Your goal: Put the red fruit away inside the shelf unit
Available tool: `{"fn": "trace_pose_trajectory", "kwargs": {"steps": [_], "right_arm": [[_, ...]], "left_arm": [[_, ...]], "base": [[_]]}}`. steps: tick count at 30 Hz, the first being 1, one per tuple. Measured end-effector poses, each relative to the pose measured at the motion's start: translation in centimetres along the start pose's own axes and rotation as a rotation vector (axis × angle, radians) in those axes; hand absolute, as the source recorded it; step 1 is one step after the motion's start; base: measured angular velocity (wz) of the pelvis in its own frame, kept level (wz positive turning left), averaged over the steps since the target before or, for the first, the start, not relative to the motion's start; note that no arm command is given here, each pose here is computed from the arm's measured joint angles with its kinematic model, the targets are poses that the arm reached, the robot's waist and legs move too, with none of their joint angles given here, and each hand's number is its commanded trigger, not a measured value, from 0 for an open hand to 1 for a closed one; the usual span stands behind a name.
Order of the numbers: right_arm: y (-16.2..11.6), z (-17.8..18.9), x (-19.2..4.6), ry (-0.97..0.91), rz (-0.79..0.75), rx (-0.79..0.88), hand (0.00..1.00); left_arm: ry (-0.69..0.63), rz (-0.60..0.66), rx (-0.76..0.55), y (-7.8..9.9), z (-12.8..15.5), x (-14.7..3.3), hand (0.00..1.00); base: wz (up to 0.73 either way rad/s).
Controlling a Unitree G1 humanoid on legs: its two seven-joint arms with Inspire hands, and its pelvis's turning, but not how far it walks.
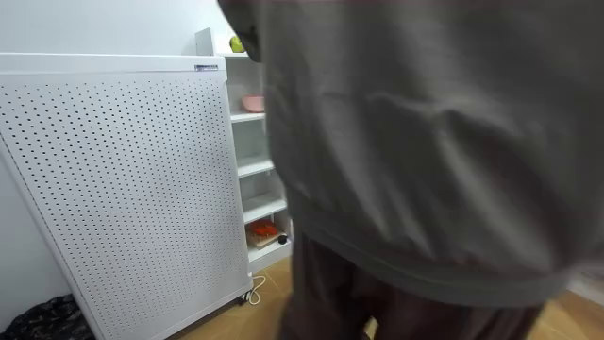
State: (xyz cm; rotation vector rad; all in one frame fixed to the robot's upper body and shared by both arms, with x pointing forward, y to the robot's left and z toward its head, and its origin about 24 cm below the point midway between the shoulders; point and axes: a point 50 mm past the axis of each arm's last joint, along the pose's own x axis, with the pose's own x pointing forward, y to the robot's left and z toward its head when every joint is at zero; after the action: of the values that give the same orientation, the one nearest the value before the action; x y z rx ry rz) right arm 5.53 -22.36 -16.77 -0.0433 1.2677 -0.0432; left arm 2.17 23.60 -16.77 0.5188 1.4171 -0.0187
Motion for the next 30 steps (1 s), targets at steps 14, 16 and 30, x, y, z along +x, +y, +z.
{"fn": "trace_pose_trajectory", "kwargs": {"steps": [14,16,30], "right_arm": [[-0.1,-1.2,-0.2,0.012,-0.071,0.167,0.0],[-0.1,-1.2,-0.2,0.01,-0.084,0.166,0.0],[-1.6,16.4,-6.5,-0.84,-0.272,0.199,0.0]], "left_arm": [[0.015,-0.01,0.039,-0.4,-0.8,-0.1,0.0],[0.009,-0.008,0.038,-0.4,-0.6,-0.1,0.0],[-0.073,0.034,0.023,0.4,0.5,-0.1,0.0]], "base": [[-0.01],[-0.02],[-0.03]]}}
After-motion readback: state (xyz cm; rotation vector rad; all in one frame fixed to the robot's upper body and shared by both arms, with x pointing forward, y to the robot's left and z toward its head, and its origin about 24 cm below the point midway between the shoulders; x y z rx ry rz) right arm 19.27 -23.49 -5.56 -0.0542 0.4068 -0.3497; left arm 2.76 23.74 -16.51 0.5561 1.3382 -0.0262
